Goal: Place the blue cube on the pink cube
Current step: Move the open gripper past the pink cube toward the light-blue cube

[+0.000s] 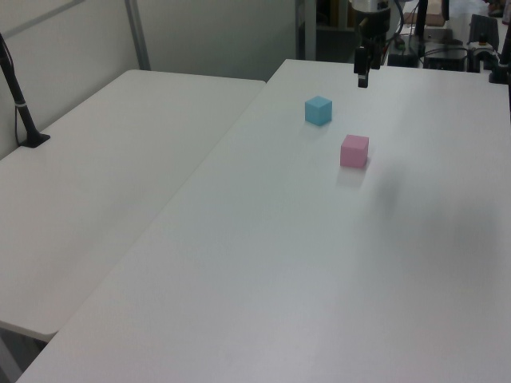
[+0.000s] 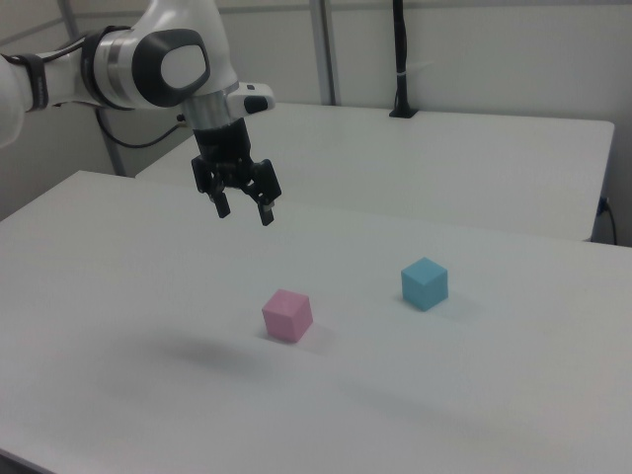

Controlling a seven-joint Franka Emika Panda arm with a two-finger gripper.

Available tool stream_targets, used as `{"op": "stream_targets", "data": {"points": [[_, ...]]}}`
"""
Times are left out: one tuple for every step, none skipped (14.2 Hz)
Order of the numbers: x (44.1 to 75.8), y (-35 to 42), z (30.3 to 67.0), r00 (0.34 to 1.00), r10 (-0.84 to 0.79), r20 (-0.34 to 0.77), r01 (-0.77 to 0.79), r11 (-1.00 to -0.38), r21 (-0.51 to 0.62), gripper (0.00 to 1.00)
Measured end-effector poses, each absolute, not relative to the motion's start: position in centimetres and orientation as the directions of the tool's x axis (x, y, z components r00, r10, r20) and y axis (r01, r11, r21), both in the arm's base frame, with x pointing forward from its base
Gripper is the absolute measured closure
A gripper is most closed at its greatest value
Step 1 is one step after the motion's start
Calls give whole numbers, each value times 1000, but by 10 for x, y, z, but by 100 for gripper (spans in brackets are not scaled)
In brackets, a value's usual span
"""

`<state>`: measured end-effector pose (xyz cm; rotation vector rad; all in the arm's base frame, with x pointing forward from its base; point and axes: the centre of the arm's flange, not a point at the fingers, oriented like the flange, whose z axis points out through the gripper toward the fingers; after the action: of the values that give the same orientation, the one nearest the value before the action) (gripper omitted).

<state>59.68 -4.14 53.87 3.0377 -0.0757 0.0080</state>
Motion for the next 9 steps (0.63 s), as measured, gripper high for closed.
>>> {"op": "stream_targets", "data": {"points": [[597,-41,539,999,-49,8,-50,-993,103,0],[598,-42,539,999,-51,14,-52,-994,100,0],[600,-43,540,998,-54,22,-56,-994,95,0],[602,-45,540,998,-58,25,-60,-994,93,0],[605,-46,540,998,-60,27,-63,-994,92,0],[606,-47,540,998,-62,28,-64,-994,92,0],[607,-48,540,998,-63,29,-66,-994,92,0],[607,-49,540,997,-65,29,-68,-993,92,0],[607,-50,539,997,-67,29,-69,-993,92,0]]}}
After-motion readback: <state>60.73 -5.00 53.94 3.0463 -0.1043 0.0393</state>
